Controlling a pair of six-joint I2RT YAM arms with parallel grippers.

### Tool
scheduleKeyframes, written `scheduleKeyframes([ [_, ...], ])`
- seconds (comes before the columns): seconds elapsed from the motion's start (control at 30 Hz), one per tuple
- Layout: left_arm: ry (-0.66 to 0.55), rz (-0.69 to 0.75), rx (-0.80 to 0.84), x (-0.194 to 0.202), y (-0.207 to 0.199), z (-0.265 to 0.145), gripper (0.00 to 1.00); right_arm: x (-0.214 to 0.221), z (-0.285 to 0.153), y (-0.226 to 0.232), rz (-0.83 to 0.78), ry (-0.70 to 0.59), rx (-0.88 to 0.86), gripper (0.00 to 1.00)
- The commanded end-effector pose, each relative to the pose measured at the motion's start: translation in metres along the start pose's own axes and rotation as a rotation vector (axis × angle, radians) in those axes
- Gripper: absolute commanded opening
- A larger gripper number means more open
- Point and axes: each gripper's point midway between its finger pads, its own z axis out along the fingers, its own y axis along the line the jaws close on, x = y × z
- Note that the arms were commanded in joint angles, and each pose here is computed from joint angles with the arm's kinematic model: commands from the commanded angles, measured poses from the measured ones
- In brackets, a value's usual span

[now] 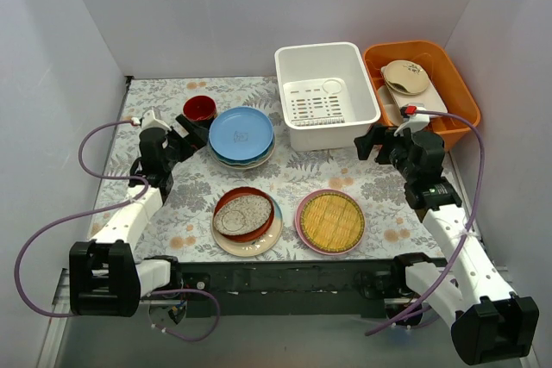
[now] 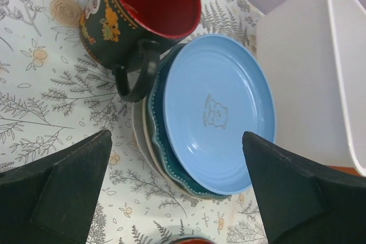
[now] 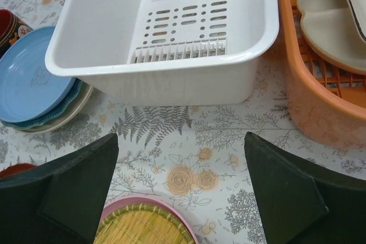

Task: Place the plates into the plastic bin on the countertop
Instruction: Pick up the plate from the corner of the board.

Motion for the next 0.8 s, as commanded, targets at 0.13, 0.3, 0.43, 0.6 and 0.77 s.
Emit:
scheduleKeyframes([
  [0.13,0.009,0.06,0.144,-0.02,-0.04,-0.022,0.98,-0.017,-0.019,0.019,0.005,0.001,-0.064,0.98],
  [0.3,0.064,0.073,0.195,-0.015,-0.052,-0.025,0.98,-0.017,-0.023,0.022,0.015,0.01,-0.072,0.98],
  [0.43,0.112,0.098,0.274,-0.008,-0.065,-0.031,0.98,-0.011,-0.024,0.022,0.017,0.046,-0.075,0.98],
  [0.6,0.141,0.133,0.356,-0.004,-0.078,-0.042,0.98,0.006,-0.026,0.03,0.024,0.121,-0.124,0.96],
  [0.77,0.201,0.159,0.477,0.003,-0.098,-0.06,0.98,0.02,-0.03,0.034,0.041,0.178,-0.153,0.93],
])
